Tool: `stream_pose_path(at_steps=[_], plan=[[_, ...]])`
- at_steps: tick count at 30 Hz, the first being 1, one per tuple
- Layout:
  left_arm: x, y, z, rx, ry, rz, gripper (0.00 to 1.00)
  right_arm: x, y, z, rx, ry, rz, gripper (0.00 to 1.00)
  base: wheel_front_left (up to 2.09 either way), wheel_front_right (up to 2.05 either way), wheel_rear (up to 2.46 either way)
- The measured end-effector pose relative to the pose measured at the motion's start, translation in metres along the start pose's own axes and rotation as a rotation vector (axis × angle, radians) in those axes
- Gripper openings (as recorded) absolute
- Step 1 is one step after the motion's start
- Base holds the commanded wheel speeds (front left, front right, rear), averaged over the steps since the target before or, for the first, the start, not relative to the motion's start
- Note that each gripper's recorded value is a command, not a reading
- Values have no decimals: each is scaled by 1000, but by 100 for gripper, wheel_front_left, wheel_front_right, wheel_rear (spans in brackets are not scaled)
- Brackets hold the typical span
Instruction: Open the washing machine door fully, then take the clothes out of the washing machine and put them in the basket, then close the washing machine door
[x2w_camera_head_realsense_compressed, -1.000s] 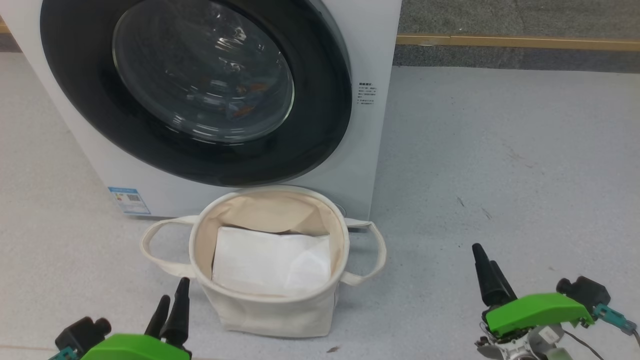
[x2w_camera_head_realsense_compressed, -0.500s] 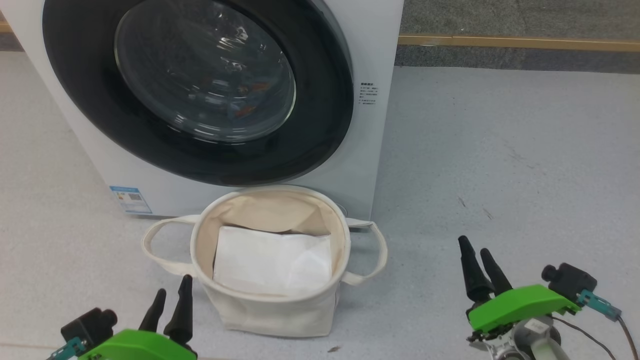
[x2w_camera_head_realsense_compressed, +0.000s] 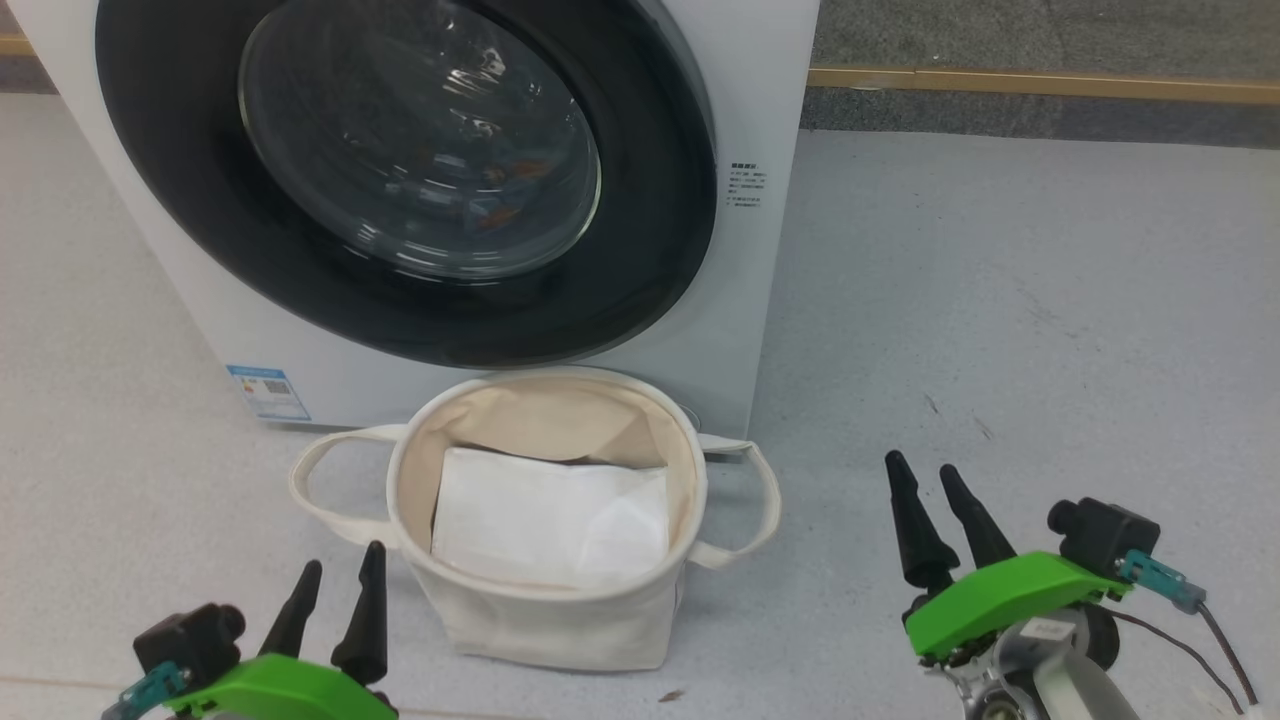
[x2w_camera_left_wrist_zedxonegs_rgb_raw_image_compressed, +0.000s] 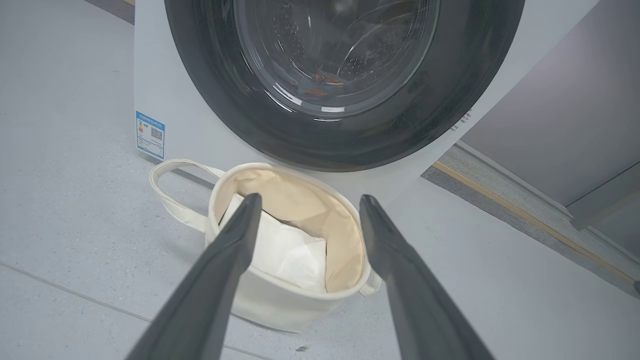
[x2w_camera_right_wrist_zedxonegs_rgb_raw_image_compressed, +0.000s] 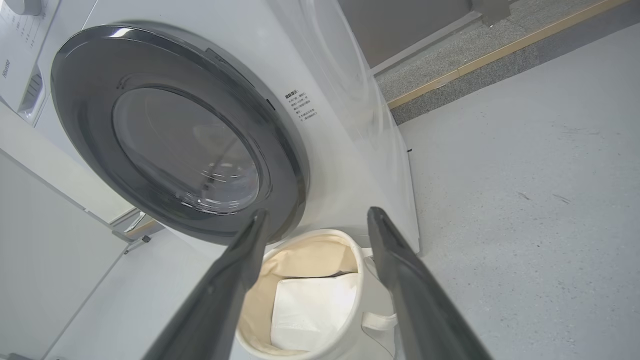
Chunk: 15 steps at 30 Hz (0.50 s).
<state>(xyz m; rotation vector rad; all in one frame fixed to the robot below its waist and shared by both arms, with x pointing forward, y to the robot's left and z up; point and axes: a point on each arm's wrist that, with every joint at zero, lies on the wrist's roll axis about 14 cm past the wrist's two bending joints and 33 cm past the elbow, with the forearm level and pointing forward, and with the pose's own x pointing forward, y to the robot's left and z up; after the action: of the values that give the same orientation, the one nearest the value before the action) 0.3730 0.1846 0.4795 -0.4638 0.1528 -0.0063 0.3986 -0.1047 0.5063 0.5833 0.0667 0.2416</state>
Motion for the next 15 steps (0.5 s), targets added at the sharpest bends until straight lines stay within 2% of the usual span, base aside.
stream_pose_path(at_steps=[15], plan=[[1,-6,13,187,-60,-27,100,5,11,3,-198,-6,48,100,0,0,0]])
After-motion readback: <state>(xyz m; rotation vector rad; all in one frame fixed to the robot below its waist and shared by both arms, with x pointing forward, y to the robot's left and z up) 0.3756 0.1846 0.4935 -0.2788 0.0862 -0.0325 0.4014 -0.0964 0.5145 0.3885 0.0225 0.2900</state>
